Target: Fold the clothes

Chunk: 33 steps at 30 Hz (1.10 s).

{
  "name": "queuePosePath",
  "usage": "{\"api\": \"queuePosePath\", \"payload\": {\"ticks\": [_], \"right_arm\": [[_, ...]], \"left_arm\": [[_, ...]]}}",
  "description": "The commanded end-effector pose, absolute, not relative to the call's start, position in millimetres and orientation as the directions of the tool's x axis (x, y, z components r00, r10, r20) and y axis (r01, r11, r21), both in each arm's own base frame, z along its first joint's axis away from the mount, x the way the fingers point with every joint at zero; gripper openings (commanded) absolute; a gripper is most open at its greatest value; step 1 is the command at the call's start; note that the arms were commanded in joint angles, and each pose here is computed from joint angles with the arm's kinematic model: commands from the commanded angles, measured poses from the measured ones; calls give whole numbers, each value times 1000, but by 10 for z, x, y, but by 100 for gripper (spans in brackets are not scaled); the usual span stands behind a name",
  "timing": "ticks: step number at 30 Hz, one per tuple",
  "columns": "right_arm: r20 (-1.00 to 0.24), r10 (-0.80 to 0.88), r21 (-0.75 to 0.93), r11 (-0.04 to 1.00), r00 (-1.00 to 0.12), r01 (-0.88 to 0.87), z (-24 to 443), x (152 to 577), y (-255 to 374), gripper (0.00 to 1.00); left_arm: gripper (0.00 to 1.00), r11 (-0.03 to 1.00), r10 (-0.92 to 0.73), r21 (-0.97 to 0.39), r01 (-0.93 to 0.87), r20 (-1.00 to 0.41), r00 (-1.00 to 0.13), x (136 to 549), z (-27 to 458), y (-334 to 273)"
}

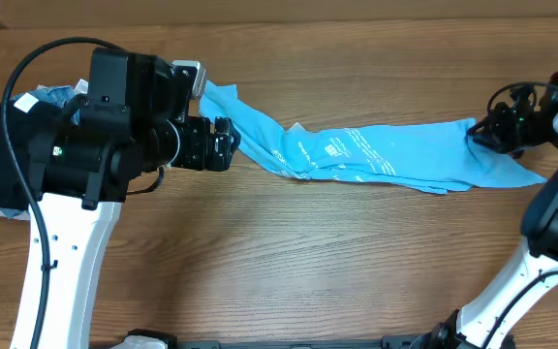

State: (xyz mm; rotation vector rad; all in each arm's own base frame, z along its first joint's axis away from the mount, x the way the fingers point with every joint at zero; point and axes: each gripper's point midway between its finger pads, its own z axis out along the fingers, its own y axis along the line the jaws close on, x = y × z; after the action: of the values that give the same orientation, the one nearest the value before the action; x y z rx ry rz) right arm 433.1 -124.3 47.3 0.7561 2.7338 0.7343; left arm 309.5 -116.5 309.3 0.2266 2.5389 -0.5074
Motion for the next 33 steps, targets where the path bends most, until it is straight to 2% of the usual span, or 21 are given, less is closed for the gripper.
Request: {"api": "queuePosePath", "payload": {"ticks": [1, 5, 9, 12, 16, 21, 28, 33], "right_arm": [[-144, 510, 616, 717, -848, 326, 941, 4404, -1103, 8], [-335, 419, 790, 614, -844, -9, 1778, 4521, -750, 4], [-449, 406, 760, 642, -796, -102, 2366, 4489, -707, 4], [-537, 381, 753, 619, -752, -224, 2829, 4402, -565, 4], [-657, 385, 718, 584, -648, -380, 3565, 4277, -428, 4], [-807, 340, 586, 558, -483, -587, 4478, 3979, -206, 4], [-877, 354, 474, 534, -325, -700, 5393, 3647, -25, 4], [-879, 371, 461, 495, -300, -736, 5663, 3506, 55, 4]], "left_arm": [[94, 939, 70, -240, 247, -568, -820, 3119, 3160, -1039], [95, 939, 84, -229, 258, -572, -816, 3122, 3159, -1034], [95, 938, 87, -228, 260, -573, -815, 3122, 3159, -1035], [95, 938, 87, -228, 260, -572, -816, 3119, 3158, -1035], [95, 937, 86, -232, 261, -571, -817, 3115, 3158, -1042], [95, 935, 88, -240, 261, -557, -826, 3079, 3137, -1048], [97, 921, 91, -271, 280, -547, -832, 3039, 3140, -1108], [96, 916, 92, -281, 285, -546, -833, 3030, 3144, -1127]]}}
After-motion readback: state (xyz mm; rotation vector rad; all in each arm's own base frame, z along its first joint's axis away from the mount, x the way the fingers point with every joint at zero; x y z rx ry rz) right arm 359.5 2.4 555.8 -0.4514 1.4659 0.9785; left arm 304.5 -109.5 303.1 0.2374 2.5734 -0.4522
